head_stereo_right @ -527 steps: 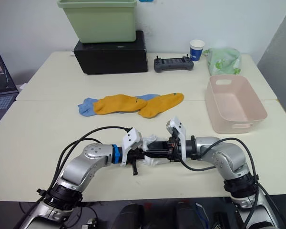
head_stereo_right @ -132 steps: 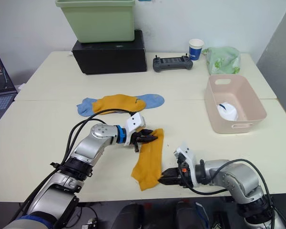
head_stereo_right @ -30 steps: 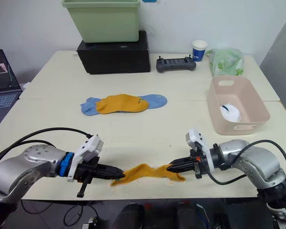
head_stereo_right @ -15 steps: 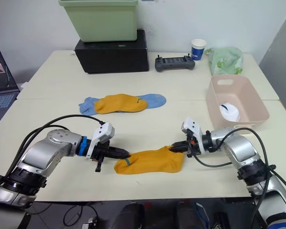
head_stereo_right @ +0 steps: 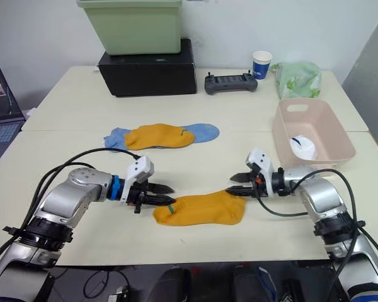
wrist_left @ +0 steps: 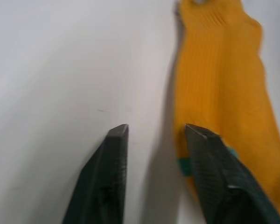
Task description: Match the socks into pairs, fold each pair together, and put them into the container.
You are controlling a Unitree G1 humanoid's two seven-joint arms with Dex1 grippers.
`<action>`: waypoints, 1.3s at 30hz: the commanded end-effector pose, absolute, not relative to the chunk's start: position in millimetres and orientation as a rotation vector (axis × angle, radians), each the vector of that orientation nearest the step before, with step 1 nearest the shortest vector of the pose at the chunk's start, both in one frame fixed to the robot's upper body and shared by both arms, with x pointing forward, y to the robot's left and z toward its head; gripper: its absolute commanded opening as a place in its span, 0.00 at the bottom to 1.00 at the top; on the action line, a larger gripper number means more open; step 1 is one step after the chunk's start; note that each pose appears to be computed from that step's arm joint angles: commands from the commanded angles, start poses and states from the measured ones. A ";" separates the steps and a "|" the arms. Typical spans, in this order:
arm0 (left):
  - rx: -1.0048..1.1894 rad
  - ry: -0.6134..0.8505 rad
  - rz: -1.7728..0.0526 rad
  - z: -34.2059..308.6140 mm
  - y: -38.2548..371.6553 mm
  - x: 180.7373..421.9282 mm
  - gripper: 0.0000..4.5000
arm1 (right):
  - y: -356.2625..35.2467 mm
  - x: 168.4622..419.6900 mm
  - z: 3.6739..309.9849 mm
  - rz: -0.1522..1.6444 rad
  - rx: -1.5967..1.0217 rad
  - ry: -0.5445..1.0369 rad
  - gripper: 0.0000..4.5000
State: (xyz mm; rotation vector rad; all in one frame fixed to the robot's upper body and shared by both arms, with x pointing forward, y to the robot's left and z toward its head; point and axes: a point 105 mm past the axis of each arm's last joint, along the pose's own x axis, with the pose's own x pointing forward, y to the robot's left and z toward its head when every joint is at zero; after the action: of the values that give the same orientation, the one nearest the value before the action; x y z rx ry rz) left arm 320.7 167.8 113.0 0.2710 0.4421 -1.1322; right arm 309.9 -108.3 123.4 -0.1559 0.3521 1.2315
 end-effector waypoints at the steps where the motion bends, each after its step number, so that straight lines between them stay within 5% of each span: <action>1: 0.251 0.248 -1.094 149.3 166.2 319.9 0.63 | -103.0 293.7 156.4 1.260 -0.164 0.216 0.65; 5: 0.377 0.160 -1.183 150.1 144.3 294.4 0.64 | -85.0 276.9 151.4 1.281 -0.264 0.136 0.56; 12: 0.383 0.043 -1.223 133.2 101.6 274.2 0.21 | -67.1 281.8 127.6 1.237 -0.340 0.065 0.00; 15: 0.398 0.058 -1.170 109.2 90.4 277.8 0.00 | -67.3 290.1 109.4 1.185 -0.378 0.073 0.00; 26: 0.395 0.184 -0.997 62.5 119.8 288.7 0.00 | -116.0 299.5 69.5 1.011 -0.444 0.202 0.00; 35: 0.388 0.014 -1.007 110.9 136.7 281.4 0.00 | -104.3 280.1 109.2 1.102 -0.311 0.044 0.00; 39: 0.480 -0.006 -1.113 111.2 132.4 262.1 0.00 | -85.3 265.4 99.0 1.196 -0.331 0.048 0.00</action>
State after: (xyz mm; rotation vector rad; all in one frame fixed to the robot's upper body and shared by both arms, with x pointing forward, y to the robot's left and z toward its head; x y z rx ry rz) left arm 270.4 135.6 103.2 0.4451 0.0385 -1.0715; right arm 272.7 -93.4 97.4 -0.3303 0.0727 1.1604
